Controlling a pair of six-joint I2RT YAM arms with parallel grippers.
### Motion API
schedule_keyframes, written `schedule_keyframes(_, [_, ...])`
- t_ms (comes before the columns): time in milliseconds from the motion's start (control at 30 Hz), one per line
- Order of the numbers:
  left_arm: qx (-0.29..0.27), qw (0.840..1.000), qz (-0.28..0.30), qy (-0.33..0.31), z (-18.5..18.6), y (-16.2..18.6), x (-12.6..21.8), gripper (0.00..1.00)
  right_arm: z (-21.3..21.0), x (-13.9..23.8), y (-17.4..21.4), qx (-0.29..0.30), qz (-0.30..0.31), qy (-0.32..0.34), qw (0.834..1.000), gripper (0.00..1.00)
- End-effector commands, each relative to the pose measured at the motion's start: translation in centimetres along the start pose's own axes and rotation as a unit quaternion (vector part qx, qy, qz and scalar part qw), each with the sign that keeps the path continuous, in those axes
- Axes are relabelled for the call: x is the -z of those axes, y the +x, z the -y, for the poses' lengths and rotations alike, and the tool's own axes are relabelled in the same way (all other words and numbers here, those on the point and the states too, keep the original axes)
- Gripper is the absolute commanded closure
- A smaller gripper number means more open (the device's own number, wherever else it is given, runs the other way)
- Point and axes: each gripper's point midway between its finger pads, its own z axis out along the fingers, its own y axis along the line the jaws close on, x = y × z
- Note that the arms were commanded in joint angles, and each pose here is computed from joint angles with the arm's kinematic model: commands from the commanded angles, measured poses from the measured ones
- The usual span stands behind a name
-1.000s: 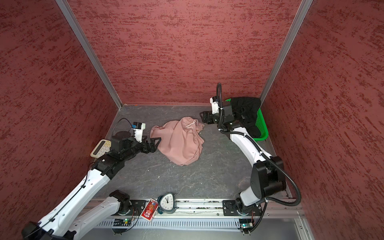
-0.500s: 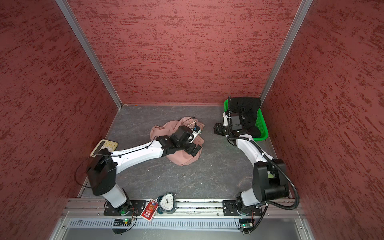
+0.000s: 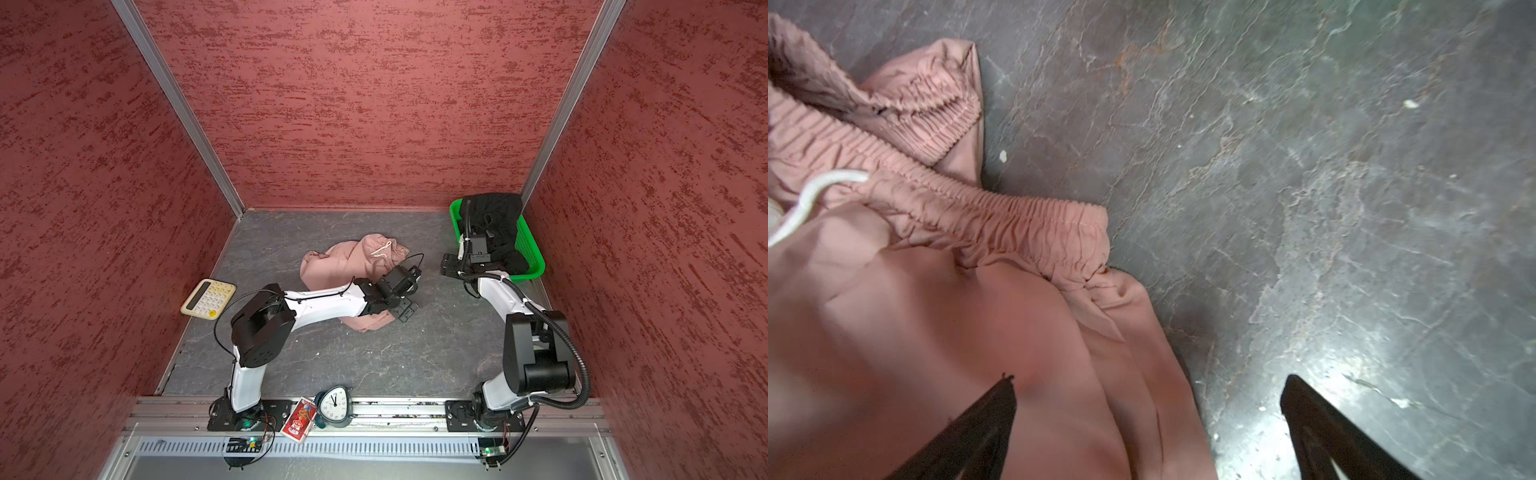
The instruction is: Fold and stack the shorts
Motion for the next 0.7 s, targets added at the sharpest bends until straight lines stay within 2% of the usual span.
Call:
schedule_keyframes(0, [0.019,0.999,0.002,-0.045,-1.3,-0.2,-1.1,0.0,-0.6,2.2,-1.7,0.006,0.042,-0.011,0.999,0.25])
schedule_keyframes(33, [0.02,0.998,0.0,-0.057,-1.7,-0.1,-1.3,0.0,-1.1,3.1,-2.3,0.007,0.057,-0.021,0.998,0.25])
schedule_keyframes(100, [0.023,0.997,-0.004,-0.078,-2.6,0.2,-1.6,0.06,-2.1,4.4,-2.9,0.012,0.078,-0.047,0.996,0.27])
schedule_keyframes(167, [0.028,0.996,-0.008,-0.085,-3.2,0.4,-1.9,0.22,-3.4,5.5,-3.5,0.019,0.095,-0.077,0.992,0.28])
schedule_keyframes(267, [0.041,0.995,-0.012,-0.091,-4.3,0.7,-1.9,0.59,-5.1,6.4,-3.8,0.035,0.106,-0.121,0.986,0.29])
schedule_keyframes(300, [0.047,0.994,-0.011,-0.095,-4.8,0.7,-1.5,0.76,-5.5,6.5,-3.7,0.044,0.107,-0.128,0.985,0.29])
schedule_keyframes(367, [0.061,0.993,-0.008,-0.099,-6.2,0.6,0.3,0.96,-5.9,6.2,-3.5,0.06,0.1,-0.134,0.984,0.29])
schedule_keyframes(400, [0.07,0.993,0.0,-0.096,-7.0,0.4,2.0,1.0,-6.2,5.9,-3.2,0.07,0.094,-0.138,0.983,0.29])
schedule_keyframes(533, [0.103,0.993,0.04,-0.048,-9.8,1.3,9.0,1.0,-8.6,4.8,-2.1,0.116,0.079,-0.169,0.976,0.29])
schedule_keyframes(667, [0.133,0.989,0.06,-0.036,-12.9,4.2,13.9,1.0,-11.6,2.8,0.1,0.171,0.051,-0.179,0.968,0.28])
